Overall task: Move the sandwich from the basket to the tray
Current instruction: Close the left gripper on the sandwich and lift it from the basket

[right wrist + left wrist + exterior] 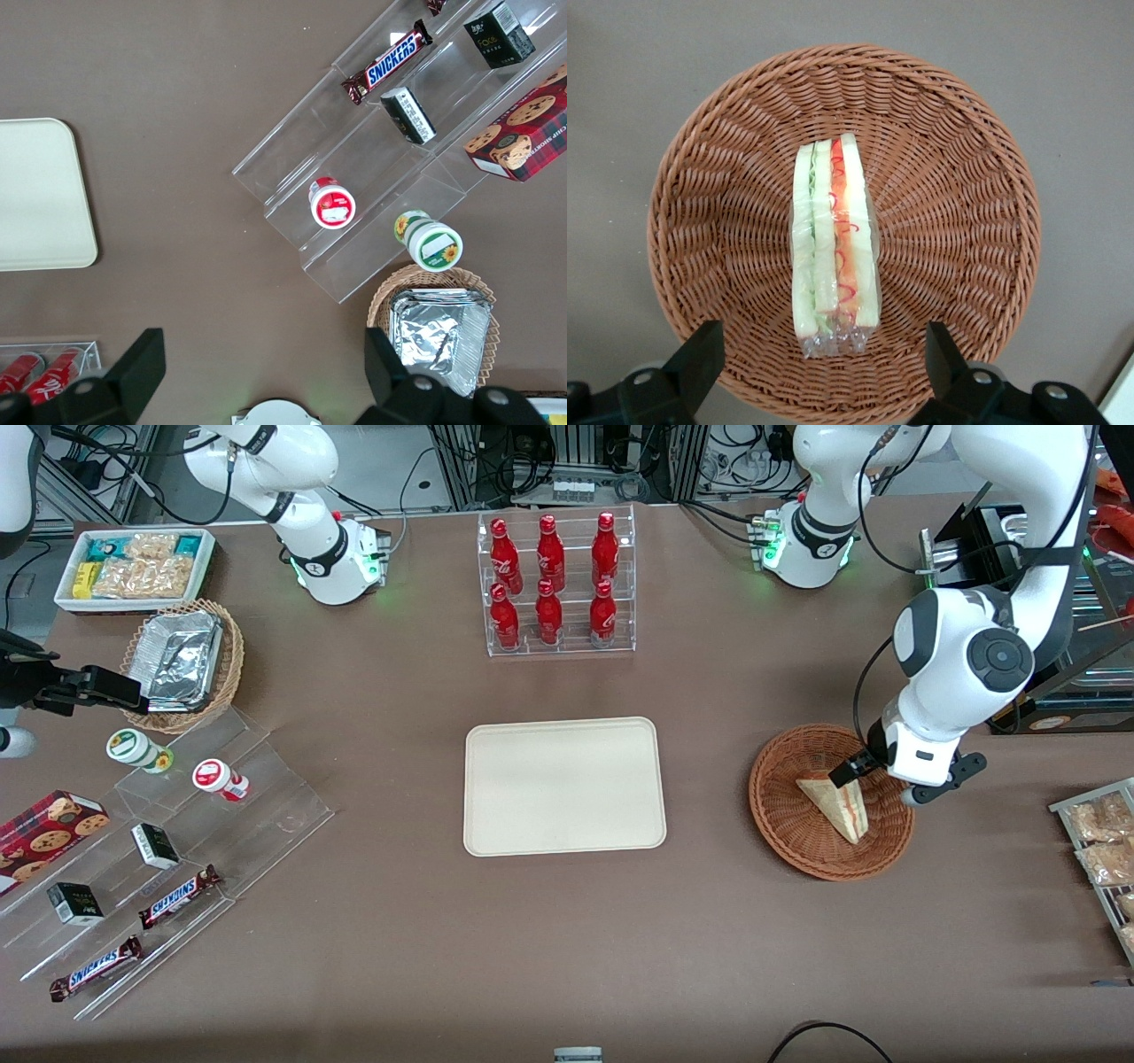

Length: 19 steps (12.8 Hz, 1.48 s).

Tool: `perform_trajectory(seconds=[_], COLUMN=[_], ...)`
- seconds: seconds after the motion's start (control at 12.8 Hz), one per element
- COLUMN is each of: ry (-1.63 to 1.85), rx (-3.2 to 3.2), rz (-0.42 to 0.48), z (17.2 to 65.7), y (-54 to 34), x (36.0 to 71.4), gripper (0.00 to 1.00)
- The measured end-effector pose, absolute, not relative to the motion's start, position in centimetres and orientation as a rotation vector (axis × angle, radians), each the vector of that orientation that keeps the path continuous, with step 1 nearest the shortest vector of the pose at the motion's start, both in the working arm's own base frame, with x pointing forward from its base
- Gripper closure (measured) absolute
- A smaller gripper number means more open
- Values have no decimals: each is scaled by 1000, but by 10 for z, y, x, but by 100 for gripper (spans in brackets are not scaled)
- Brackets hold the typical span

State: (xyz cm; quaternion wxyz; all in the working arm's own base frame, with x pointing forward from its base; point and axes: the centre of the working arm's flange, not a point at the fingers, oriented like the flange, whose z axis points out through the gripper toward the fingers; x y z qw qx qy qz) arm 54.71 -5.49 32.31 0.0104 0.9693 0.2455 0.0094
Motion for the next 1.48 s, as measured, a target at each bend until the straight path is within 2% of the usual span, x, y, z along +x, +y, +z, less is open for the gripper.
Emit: perform_trajectory(seconds=[0.55, 1.09, 1.17, 1.4, 1.48], ry=[778, 815, 815, 815, 815], rx=[3006, 2994, 2995, 2995, 2995], rz=[28, -23, -27, -27, -26], z=[290, 255, 254, 254, 255], y=[-56, -56, -56, -56, -56], x=[553, 553, 552, 552, 553], gripper=[0, 0, 9, 46, 55])
